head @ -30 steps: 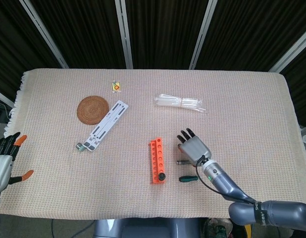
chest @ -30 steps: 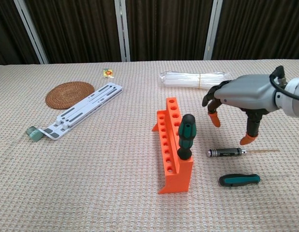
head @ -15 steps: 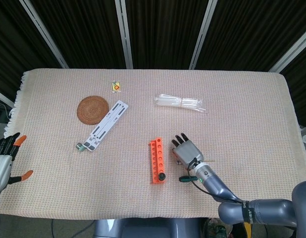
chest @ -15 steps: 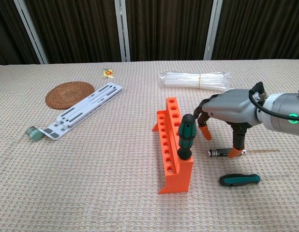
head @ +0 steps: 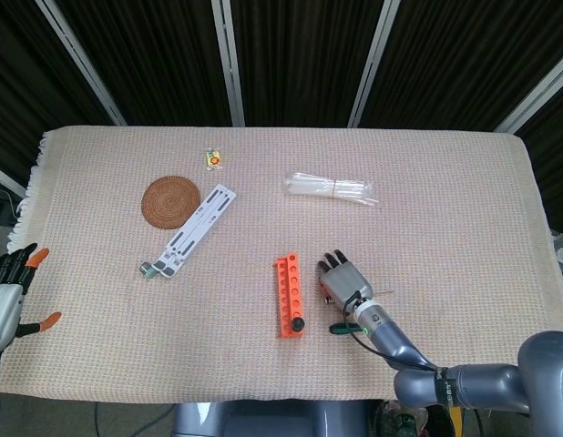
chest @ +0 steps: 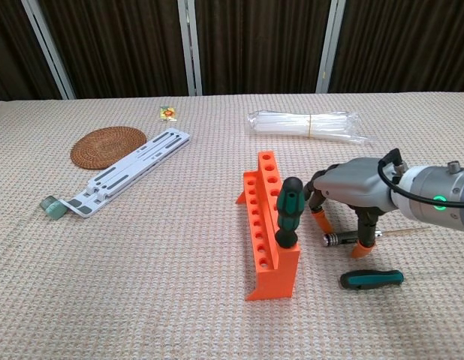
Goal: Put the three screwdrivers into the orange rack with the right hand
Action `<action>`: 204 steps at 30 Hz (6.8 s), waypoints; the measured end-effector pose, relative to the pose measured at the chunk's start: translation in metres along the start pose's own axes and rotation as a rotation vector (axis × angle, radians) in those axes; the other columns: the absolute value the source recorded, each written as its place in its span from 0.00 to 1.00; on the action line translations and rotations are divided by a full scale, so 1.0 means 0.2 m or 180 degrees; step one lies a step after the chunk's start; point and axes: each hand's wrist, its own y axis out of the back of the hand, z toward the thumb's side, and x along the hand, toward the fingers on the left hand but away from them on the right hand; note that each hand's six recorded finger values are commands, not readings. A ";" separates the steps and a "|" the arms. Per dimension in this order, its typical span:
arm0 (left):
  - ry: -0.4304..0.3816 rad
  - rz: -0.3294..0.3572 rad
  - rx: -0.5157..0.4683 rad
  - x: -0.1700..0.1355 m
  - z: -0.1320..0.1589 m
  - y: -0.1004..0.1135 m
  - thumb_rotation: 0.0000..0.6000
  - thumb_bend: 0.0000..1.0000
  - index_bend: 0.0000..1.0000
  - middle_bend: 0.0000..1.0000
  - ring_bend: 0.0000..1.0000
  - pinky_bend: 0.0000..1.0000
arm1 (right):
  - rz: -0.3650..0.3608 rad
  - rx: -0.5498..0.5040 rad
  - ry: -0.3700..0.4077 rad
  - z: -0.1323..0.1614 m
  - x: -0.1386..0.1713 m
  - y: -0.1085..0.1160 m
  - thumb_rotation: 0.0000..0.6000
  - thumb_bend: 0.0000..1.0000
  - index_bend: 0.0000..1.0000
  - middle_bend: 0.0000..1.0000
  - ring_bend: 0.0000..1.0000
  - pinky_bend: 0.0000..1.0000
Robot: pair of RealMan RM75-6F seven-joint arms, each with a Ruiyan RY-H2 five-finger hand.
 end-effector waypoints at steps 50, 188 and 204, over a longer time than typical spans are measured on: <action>0.0038 -0.0057 0.0021 0.00 -0.02 -0.02 1.00 0.15 0.09 0.00 0.00 0.00 | -0.0027 -0.0111 -0.0020 -0.01 -0.07 0.01 1.00 0.42 0.58 0.17 0.00 0.00; -0.0050 -0.0106 -0.0024 -0.01 0.03 -0.01 1.00 0.15 0.08 0.00 0.00 0.00 | -0.0004 -0.4312 0.1468 -0.11 0.33 0.62 1.00 0.45 0.66 0.22 0.00 0.00; -0.0051 -0.0098 -0.0013 -0.02 0.04 0.00 1.00 0.15 0.08 0.00 0.00 0.00 | 0.0004 -0.4309 0.1467 -0.13 0.34 0.61 1.00 0.46 0.66 0.23 0.00 0.00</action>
